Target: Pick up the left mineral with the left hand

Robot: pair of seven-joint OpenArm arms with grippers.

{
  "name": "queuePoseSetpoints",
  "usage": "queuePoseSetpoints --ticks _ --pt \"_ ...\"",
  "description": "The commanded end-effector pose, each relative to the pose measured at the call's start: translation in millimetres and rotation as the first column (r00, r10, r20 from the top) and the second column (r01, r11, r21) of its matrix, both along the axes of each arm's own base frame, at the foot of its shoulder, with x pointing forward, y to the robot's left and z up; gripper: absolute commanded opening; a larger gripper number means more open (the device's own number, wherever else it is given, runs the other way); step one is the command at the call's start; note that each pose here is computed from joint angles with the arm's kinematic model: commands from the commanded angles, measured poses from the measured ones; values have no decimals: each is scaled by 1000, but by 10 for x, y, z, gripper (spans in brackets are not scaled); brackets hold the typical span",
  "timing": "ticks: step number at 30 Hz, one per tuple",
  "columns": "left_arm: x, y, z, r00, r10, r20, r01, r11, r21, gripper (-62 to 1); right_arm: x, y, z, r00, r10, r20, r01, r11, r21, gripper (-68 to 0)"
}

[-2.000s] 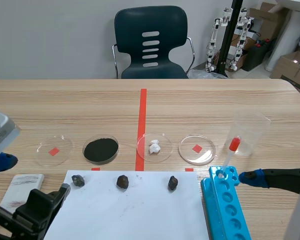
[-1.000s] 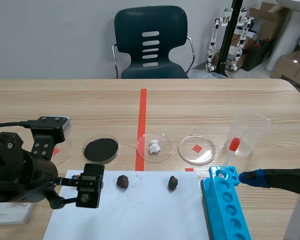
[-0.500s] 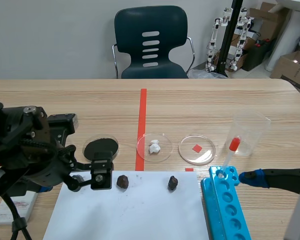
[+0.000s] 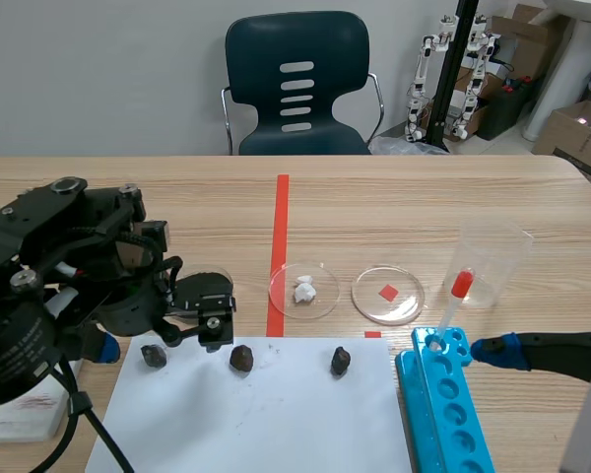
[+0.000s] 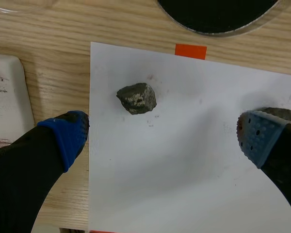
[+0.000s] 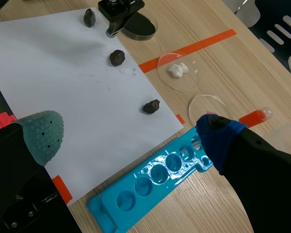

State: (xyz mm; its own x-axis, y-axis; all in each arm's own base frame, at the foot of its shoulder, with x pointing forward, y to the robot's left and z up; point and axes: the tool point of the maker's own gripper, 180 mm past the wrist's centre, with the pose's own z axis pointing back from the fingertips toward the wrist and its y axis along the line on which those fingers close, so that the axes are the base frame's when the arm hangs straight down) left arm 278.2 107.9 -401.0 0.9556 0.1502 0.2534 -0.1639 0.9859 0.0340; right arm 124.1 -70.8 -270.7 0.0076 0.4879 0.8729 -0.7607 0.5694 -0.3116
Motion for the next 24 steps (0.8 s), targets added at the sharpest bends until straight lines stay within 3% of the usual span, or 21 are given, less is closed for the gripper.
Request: queuePoseSetpoints --ticks 1,24 --pt "51 -42 48 1000 -15 18 15 1000 0 14 45 43 121 999 2 35 -3 1000 27 -106" --pt "83 77 -142 996 -57 -61 60 997 55 14 45 43 121 999 2 35 -3 1000 27 -106"
